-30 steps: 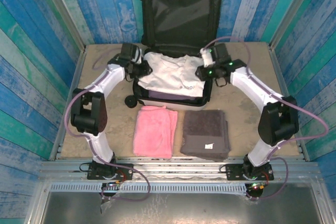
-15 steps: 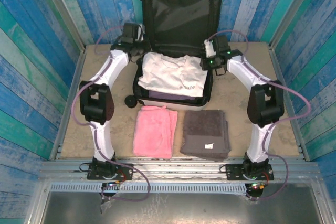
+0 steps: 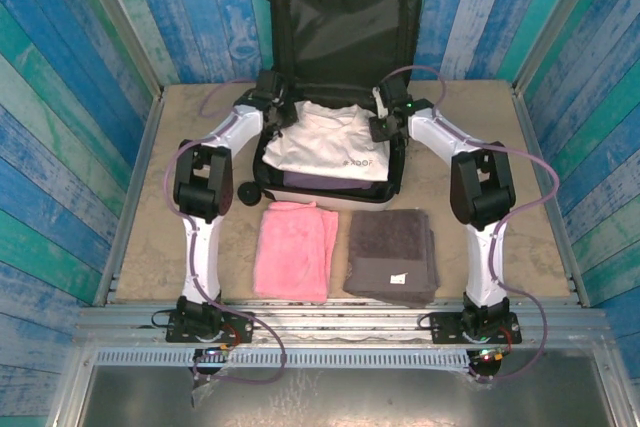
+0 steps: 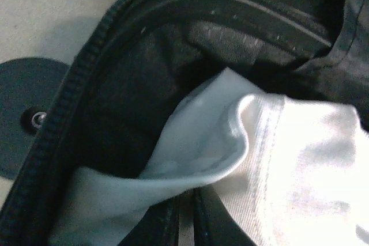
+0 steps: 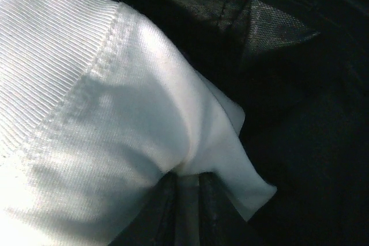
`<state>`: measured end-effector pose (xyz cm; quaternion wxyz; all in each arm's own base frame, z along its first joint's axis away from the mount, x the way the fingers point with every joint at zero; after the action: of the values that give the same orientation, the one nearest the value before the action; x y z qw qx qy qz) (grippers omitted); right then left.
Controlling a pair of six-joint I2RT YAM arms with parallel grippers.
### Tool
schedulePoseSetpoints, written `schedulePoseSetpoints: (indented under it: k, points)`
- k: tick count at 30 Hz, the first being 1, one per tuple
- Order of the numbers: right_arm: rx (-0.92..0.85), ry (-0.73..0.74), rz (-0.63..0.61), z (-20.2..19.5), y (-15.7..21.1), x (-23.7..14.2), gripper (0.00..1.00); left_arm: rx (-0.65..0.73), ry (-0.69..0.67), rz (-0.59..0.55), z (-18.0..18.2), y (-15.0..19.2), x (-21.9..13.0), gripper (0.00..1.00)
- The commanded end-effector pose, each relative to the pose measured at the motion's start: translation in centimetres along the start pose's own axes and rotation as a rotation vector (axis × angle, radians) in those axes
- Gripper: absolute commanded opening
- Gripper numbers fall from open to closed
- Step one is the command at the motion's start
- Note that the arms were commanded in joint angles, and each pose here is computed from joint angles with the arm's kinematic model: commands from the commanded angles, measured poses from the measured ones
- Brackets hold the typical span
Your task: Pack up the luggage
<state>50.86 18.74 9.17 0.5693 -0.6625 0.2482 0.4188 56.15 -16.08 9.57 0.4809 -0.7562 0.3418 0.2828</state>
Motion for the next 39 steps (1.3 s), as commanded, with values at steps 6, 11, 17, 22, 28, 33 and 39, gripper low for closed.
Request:
schedulePoseSetpoints:
  k: [6, 11, 17, 22, 28, 33, 39]
  points:
    - [-0.020, 0.050, -0.011, -1.1, -0.5, -3.0, 0.37, 0.048, 0.024, -0.059, -0.6, -0.9, -0.4, 0.34]
    - [-0.014, 0.028, -0.117, -1.4, -3.0, -8.9, 0.59, 0.110, 0.102, -0.216, -3.5, -4.8, -7.1, 0.33]
    - [0.032, 0.002, -0.218, -1.8, -2.7, -16.1, 0.76, 0.144, 0.186, -0.353, -5.3, -6.0, -15.6, 0.69]
    - [0.096, -0.020, -0.244, -2.5, 0.7, -20.4, 0.80, 0.155, 0.215, -0.340, -4.5, -2.9, -19.8, 0.87]
    - [0.225, -0.056, -0.266, -3.1, 7.7, -23.3, 0.80, 0.165, 0.347, -0.211, -5.6, 5.5, -22.5, 0.89]
    - [0.295, -0.100, -0.193, -2.6, 13.8, -22.5, 0.79, 0.178, 0.468, -0.027, -9.3, 14.2, -23.0, 0.93]
    - [0.362, -0.149, -0.142, -1.9, 18.5, -21.6, 0.77, 0.135, 0.522, 0.135, -11.8, 21.9, -22.3, 0.93]
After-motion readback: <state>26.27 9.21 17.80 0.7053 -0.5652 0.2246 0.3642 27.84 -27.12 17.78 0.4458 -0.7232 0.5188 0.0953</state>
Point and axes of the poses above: each hand's point on the last joint's axis, 136 mm out from that joint toward the fingers, its own x axis out along the fingers, its own z axis along the line the jaws close on, y = z × x, the point moved 1 cm from there along -x, back along the fingers, and after that the axes turned 2 degrees about -x, right-handed, at the moved point
